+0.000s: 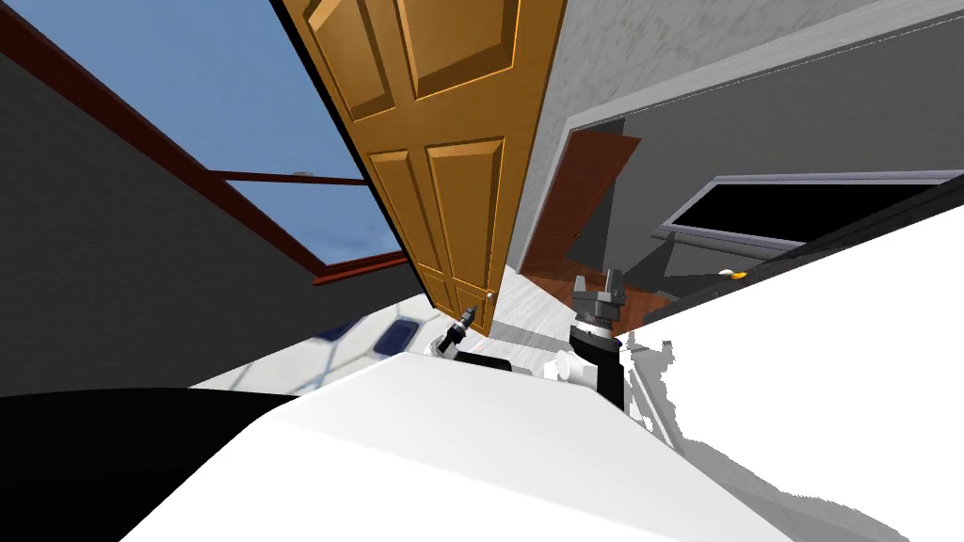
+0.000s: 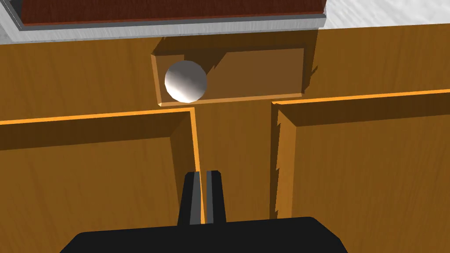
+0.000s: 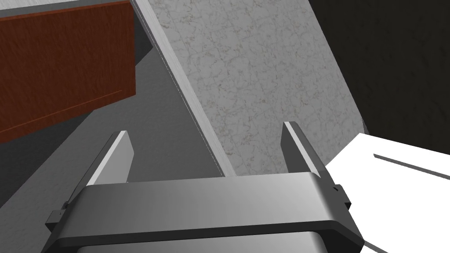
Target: Push the door open
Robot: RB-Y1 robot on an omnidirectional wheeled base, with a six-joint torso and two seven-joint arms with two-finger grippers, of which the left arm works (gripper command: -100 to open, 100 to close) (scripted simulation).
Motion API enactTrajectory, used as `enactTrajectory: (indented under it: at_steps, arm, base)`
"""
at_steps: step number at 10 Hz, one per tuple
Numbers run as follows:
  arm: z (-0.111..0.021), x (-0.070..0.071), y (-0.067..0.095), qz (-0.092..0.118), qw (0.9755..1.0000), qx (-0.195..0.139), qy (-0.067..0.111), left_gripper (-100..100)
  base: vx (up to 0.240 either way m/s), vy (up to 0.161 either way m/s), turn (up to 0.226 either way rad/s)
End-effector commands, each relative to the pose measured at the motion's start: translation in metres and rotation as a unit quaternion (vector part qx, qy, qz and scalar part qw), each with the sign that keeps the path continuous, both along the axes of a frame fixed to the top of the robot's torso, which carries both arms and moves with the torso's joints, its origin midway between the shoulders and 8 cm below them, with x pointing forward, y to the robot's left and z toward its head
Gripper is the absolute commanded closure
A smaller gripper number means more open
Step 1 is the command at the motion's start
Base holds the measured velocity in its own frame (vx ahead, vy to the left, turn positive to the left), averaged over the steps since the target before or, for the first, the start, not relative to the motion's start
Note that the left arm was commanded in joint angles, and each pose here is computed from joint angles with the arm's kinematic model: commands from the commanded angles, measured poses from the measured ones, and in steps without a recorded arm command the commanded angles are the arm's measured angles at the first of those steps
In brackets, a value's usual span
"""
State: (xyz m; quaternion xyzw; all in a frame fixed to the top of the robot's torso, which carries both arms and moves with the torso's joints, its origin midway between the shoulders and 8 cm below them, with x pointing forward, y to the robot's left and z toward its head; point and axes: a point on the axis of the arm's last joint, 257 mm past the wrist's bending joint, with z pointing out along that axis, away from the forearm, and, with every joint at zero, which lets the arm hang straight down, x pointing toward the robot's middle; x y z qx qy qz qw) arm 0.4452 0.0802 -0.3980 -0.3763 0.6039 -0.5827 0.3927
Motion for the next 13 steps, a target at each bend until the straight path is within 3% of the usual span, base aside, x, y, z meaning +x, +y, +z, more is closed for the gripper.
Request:
enactTrajectory:
  at_steps: [1,4,13]
  arm:
    - [0.002,0.001,-0.003,0.001,1.0,-0.006,0.001,-100]
    - [0.004,0.002,-0.008,0.002,0.9999,-0.014,0.001,-100]
    - [0.005,0.003,0.004,0.014,0.9999,-0.008,-0.006,-100]
  base:
    - [-0.252,0.007,0.079]
    - [-0.219,0.031,0.035]
    - [0.178,-0.082,-0.025]
